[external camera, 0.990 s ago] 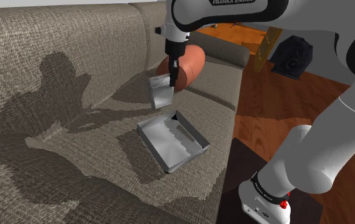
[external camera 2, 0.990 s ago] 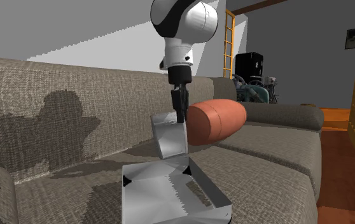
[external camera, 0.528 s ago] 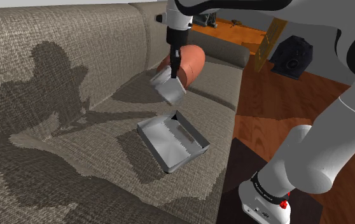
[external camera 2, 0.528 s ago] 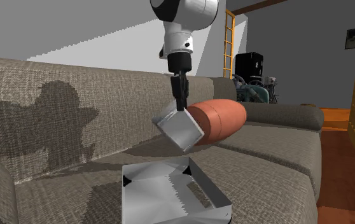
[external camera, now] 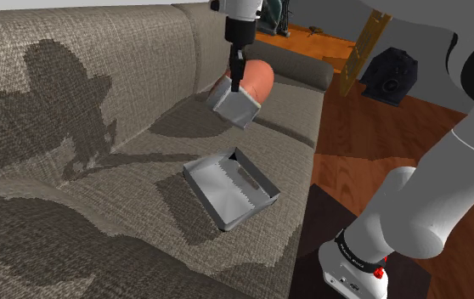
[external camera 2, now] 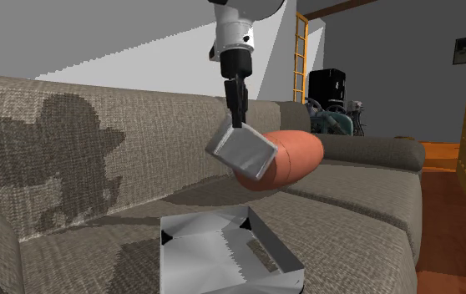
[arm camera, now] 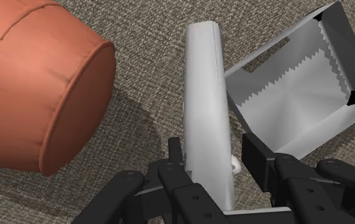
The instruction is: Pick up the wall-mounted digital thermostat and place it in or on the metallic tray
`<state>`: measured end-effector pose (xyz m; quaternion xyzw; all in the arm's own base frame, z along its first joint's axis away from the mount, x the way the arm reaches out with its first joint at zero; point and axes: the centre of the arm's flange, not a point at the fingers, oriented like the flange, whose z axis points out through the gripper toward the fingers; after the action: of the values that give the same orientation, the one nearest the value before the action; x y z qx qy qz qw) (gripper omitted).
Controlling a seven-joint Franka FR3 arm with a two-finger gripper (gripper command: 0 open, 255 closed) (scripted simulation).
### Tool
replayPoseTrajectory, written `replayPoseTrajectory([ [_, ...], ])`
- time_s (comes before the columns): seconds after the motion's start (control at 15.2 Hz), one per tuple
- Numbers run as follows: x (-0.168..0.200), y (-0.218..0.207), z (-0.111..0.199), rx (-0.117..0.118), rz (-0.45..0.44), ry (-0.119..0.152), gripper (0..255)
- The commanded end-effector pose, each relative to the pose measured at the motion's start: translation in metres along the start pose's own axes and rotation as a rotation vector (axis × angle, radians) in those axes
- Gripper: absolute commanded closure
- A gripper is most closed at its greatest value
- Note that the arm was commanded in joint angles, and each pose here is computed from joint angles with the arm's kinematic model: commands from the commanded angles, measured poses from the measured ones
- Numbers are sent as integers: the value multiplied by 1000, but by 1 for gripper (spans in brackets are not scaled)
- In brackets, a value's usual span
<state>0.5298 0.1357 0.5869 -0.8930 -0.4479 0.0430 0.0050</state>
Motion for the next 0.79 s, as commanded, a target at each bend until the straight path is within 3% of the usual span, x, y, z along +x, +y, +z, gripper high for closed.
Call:
replayPoseTrajectory([
  [0.0, 0, 0, -10, 0, 0, 1, 255],
  [0.73, -41, -137, -36, 0, 0, 1, 255],
])
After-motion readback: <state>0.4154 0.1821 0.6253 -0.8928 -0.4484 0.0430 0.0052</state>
